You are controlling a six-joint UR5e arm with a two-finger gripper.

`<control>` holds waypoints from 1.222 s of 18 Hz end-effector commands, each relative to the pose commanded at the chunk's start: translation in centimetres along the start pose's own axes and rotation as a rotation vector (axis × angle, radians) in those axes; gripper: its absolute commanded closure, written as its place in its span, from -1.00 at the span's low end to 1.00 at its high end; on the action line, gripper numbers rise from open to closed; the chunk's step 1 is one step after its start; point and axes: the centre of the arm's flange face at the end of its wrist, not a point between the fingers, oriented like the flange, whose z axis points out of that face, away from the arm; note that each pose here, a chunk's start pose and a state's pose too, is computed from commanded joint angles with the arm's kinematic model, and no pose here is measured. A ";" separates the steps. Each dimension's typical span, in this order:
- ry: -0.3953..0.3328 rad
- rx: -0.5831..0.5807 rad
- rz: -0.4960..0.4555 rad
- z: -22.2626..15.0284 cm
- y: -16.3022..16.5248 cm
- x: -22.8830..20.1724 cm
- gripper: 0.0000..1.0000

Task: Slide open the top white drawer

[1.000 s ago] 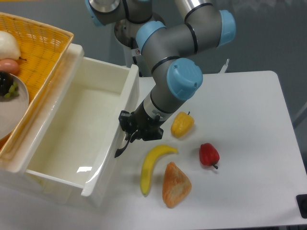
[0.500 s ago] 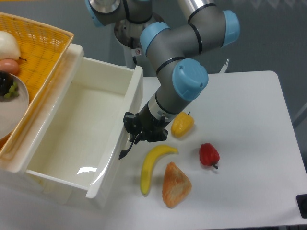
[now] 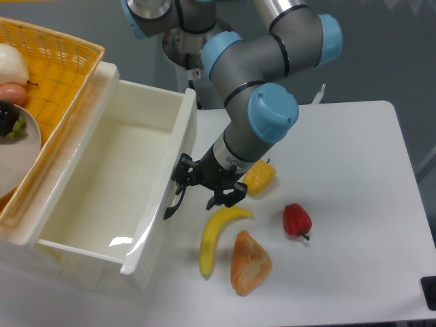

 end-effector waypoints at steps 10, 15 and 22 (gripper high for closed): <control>-0.025 0.035 0.050 -2.4 1.1 -2.9 -1.00; -0.116 0.114 0.078 -4.1 2.0 -6.2 -1.00; -0.270 -0.095 0.300 -2.6 5.9 -14.4 -1.00</control>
